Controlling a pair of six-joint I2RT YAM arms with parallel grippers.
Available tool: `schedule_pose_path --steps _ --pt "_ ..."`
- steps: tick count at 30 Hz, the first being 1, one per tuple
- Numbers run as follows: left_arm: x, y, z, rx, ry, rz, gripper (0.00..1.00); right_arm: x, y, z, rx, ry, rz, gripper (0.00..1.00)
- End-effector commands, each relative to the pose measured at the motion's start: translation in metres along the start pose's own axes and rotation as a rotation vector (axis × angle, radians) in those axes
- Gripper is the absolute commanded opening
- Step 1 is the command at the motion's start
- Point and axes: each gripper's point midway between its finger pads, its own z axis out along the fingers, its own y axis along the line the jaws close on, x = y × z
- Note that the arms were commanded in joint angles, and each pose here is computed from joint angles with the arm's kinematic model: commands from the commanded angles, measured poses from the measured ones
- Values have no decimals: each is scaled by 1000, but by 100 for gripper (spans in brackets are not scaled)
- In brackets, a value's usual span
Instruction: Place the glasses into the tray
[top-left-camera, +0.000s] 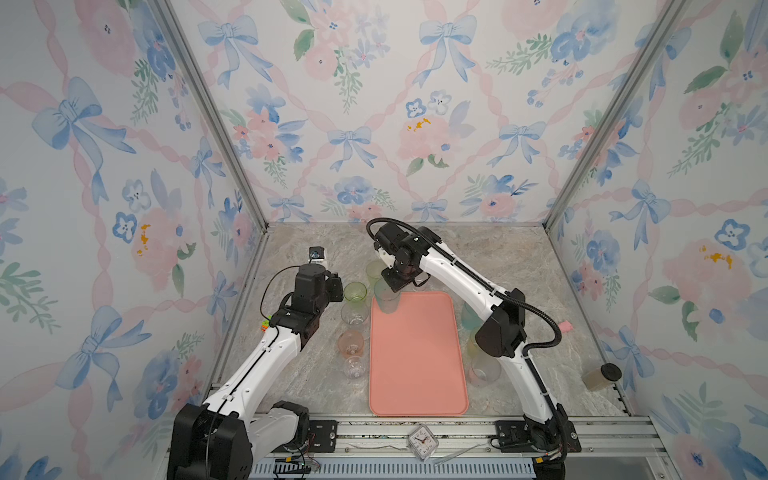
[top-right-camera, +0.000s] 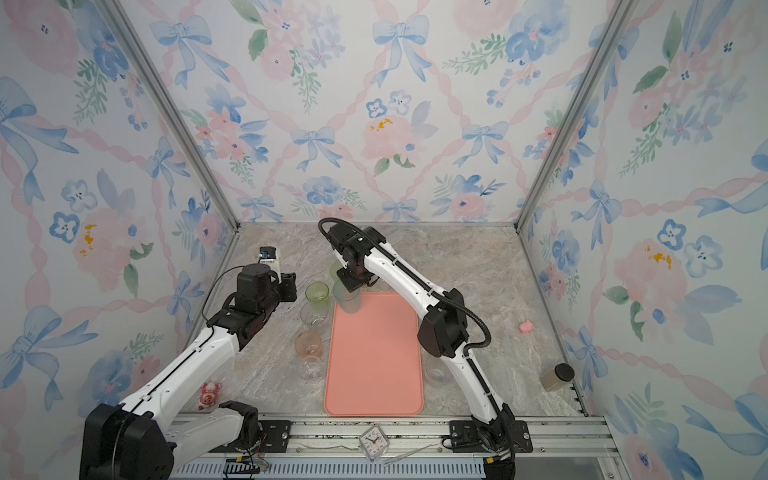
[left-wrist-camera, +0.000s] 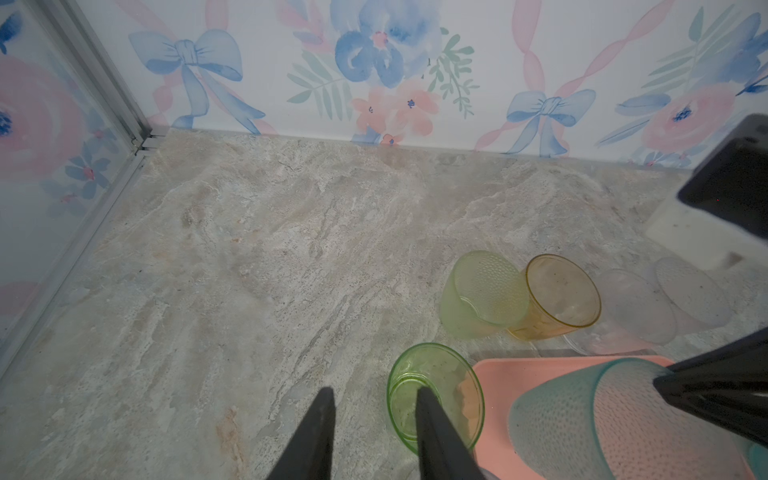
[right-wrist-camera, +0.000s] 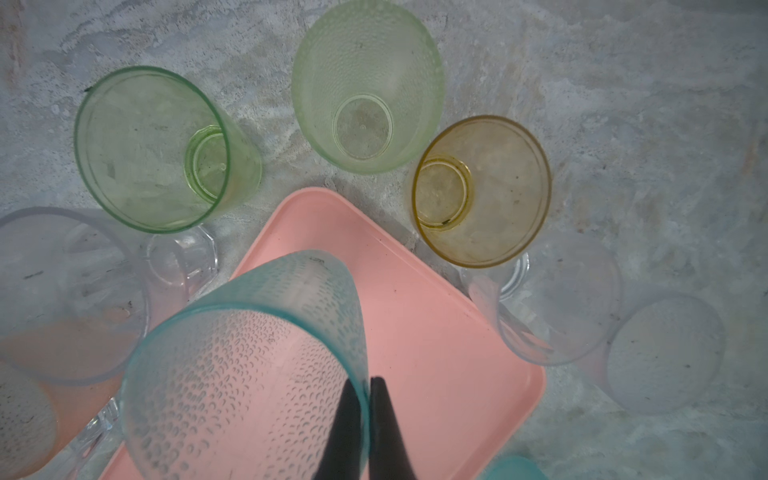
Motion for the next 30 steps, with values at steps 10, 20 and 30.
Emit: schedule_pose_path --steps 10,20,30 --pt "7 4 0 0 19 19 35 -11 0 14 -24 -22 44 2" --pt "10 4 1 -3 30 24 35 -11 -5 22 -29 -24 75 2" --pt "11 4 2 -2 36 24 36 -7 -8 26 -22 -6 73 8"
